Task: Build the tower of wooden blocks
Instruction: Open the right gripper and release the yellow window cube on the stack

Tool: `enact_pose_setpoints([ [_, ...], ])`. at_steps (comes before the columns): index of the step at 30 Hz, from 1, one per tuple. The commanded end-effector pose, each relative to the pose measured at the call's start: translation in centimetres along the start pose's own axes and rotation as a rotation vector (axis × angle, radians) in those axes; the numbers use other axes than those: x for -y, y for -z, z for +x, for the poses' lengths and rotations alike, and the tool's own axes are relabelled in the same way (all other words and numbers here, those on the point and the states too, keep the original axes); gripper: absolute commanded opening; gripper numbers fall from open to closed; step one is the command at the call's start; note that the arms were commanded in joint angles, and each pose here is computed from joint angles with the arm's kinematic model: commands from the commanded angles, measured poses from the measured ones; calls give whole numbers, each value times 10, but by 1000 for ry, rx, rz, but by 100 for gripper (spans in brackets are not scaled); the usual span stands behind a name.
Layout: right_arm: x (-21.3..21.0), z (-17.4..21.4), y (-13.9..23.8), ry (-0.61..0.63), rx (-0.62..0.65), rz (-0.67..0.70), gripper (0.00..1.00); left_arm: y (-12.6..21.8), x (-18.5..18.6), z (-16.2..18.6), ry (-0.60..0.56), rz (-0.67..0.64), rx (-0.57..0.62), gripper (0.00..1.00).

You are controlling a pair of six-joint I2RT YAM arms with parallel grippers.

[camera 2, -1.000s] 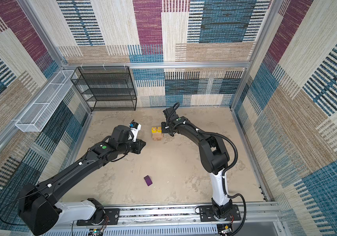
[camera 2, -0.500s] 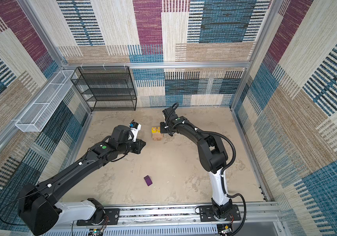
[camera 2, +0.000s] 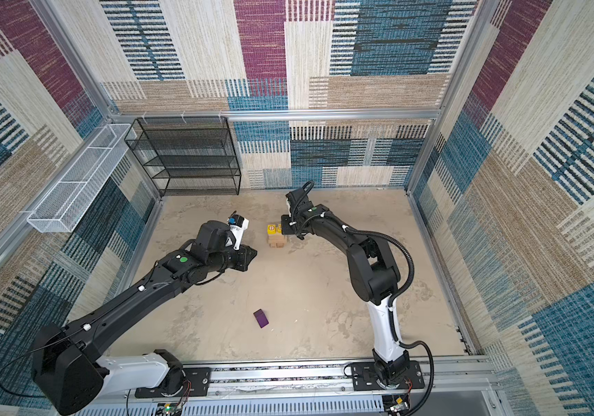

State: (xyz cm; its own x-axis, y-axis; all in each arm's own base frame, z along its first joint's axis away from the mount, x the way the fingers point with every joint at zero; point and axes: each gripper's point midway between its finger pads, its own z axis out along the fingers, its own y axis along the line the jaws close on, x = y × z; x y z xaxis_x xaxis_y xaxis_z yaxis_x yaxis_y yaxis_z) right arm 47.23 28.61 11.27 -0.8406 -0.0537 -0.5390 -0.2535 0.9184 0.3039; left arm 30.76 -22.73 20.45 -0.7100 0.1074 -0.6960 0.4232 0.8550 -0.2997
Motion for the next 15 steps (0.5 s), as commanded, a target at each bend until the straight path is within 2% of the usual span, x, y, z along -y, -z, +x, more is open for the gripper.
enact_pose_setpoints([
  [1,-6,-5,1,10,10,-25,0,3,2,-6,-22,4,21,19],
  [15,-11,-5,2,5,4,-52,0,3,1,-6,-23,1,23,18],
])
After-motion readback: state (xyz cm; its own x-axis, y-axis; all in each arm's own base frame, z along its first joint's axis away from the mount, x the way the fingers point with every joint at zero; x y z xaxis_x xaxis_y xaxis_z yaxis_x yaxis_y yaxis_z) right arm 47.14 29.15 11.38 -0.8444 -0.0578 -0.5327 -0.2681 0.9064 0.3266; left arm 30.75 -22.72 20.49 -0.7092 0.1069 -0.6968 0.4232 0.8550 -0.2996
